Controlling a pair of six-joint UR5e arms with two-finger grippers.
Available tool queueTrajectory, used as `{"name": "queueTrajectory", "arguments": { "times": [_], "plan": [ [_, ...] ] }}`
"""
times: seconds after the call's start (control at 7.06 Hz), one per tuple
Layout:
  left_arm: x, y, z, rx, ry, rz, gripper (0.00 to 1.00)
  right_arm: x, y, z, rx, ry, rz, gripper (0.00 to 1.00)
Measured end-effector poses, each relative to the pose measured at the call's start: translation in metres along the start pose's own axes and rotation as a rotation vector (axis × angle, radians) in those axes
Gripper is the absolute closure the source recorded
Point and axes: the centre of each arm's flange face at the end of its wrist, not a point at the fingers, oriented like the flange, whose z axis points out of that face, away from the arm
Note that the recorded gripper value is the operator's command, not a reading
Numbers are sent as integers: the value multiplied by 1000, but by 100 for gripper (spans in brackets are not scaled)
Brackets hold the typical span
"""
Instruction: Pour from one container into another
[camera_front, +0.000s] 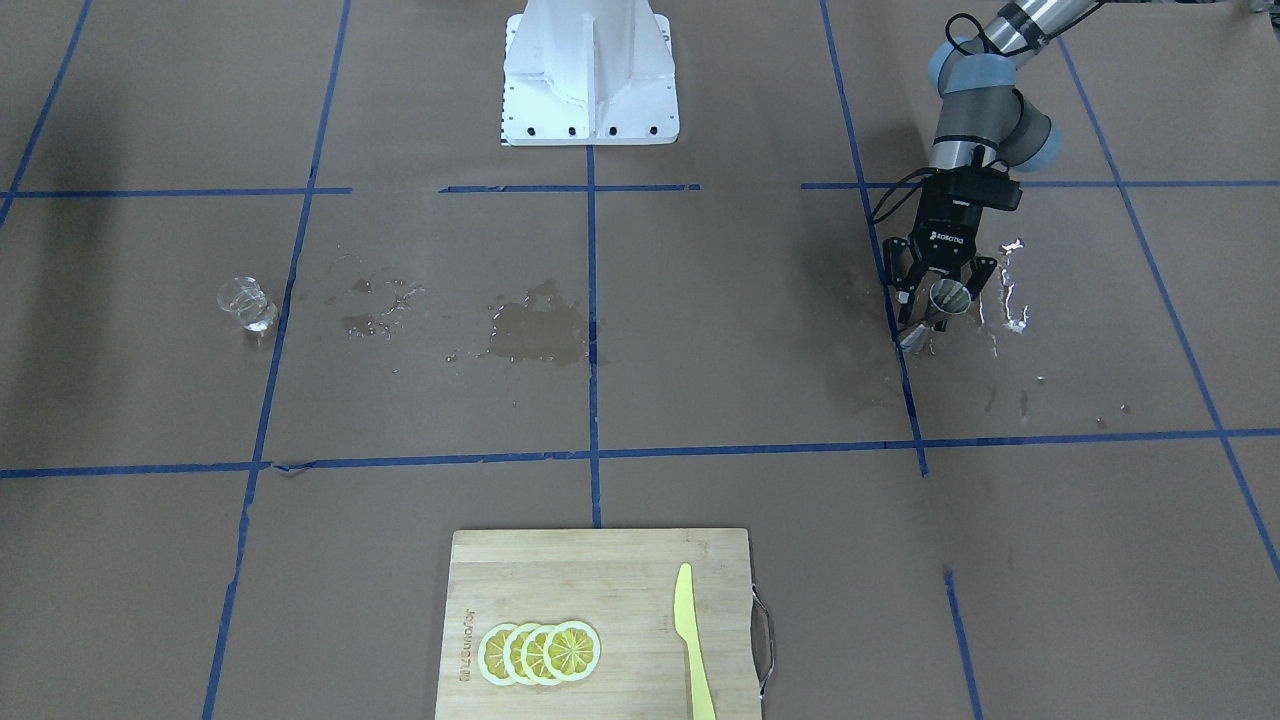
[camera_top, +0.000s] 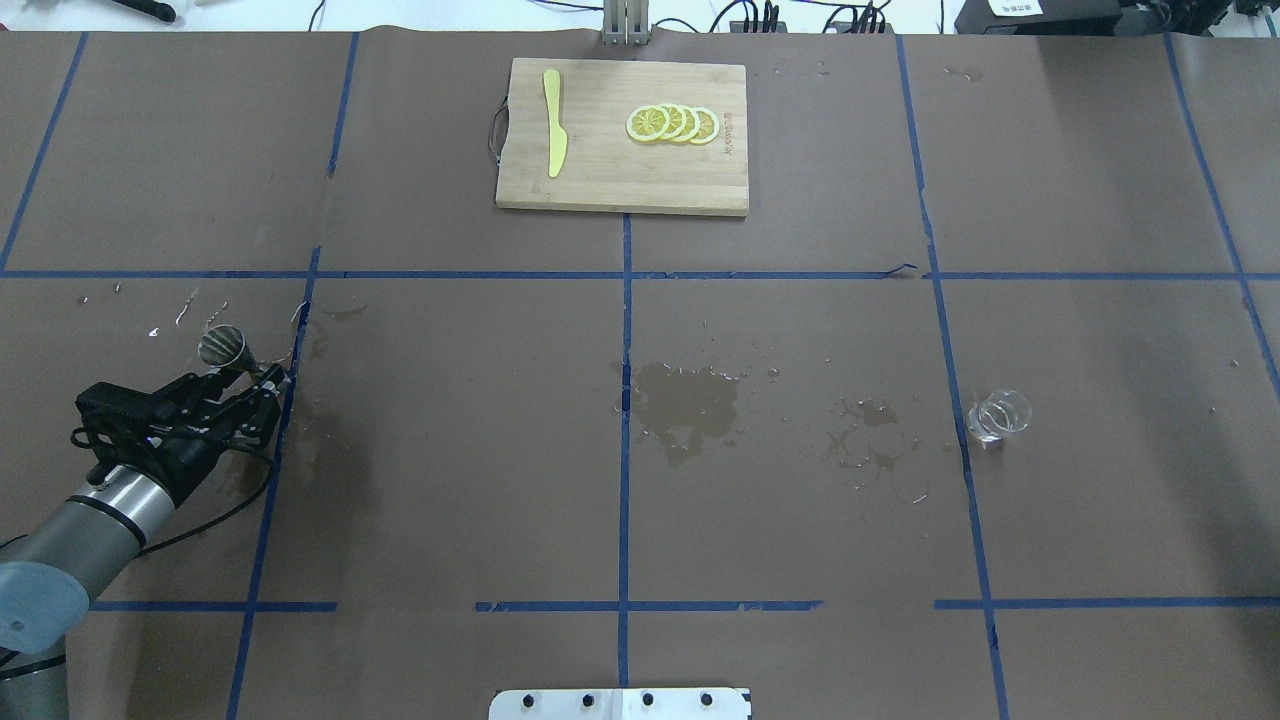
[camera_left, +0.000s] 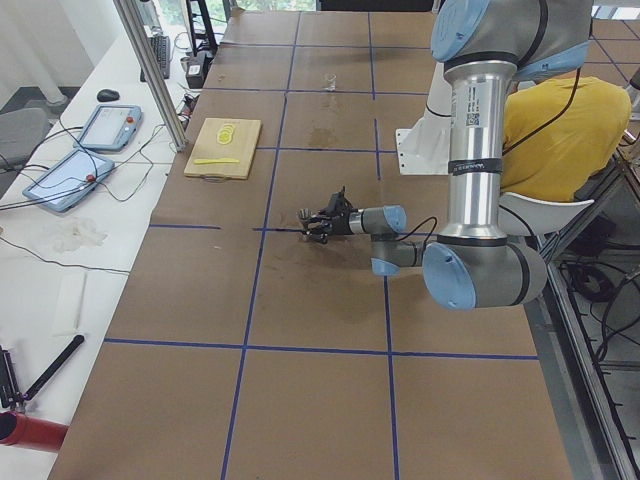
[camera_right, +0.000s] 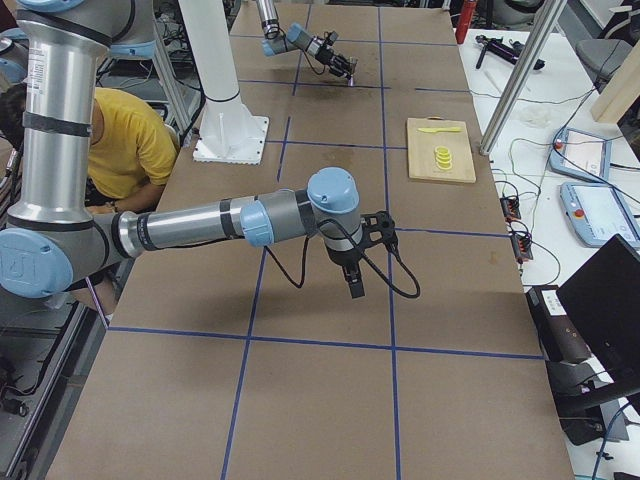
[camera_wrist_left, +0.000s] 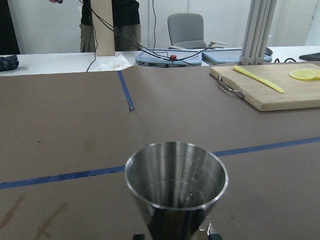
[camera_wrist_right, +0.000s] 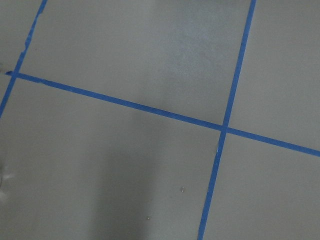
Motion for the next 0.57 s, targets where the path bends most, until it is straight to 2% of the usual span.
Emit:
{"name": "queueTrajectory", "arguments": {
  "times": [0.42, 0.57],
  "plan": [
    [-2, -1, -1, 7, 5, -7, 49, 0, 0, 0, 1, 0, -1, 0],
    [-3, -2, -2, 9, 7, -9, 58, 0, 0, -1, 2, 0, -1, 0]
  ]
}}
